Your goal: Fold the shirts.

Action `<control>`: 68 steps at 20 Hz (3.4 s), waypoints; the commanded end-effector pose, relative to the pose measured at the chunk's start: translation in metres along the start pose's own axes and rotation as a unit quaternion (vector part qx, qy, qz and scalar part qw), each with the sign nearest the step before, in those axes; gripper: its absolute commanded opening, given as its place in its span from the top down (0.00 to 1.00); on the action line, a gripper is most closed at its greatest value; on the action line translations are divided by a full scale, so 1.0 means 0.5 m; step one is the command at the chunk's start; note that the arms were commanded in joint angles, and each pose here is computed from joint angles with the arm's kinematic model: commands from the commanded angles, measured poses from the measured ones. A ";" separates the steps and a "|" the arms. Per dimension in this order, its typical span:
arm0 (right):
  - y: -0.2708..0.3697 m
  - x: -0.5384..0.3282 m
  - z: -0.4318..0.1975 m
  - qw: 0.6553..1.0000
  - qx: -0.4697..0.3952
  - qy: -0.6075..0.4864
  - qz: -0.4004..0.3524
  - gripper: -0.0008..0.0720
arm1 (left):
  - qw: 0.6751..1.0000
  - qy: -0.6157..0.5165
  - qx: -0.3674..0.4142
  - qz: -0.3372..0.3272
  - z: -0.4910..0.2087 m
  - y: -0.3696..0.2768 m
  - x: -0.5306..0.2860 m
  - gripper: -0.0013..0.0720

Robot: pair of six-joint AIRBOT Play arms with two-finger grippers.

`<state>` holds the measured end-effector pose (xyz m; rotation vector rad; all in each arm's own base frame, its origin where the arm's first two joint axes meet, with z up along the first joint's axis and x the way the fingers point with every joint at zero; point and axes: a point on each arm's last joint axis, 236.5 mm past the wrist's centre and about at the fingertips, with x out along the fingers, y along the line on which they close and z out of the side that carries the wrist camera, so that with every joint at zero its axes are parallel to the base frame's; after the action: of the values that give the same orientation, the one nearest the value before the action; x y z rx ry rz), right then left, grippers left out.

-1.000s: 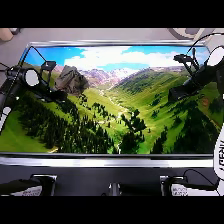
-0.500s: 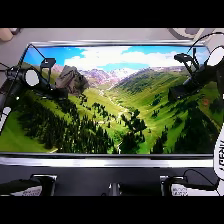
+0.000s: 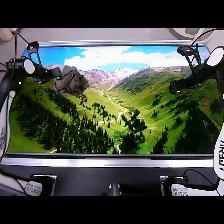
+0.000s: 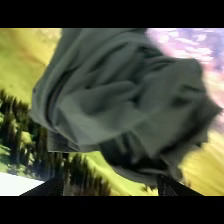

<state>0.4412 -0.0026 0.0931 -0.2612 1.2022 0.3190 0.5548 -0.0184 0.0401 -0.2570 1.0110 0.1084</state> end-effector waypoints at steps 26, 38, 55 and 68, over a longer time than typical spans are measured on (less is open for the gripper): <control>0.042 -0.727 -0.099 0.880 -0.032 -0.374 -0.291 0.13 | 0.808 -0.283 0.258 -0.447 -0.111 -0.552 -0.903 0.94; 0.150 -0.123 -0.151 0.997 -0.037 -0.003 0.064 0.15 | 0.874 0.255 0.225 -0.348 -0.661 -0.643 -0.193 0.16; 0.414 0.175 -0.396 0.935 0.101 0.110 0.322 0.13 | 0.913 0.349 0.095 -0.190 -0.657 -0.235 -0.042 0.08; 0.529 0.259 -0.365 0.951 0.086 0.086 0.284 0.13 | 0.921 0.312 0.106 -0.206 -0.658 -0.291 -0.021 0.94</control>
<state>0.2181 0.1691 -0.0868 0.2561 1.4898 0.7380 0.3028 -0.2404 -0.1045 -0.2910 1.6088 -0.4840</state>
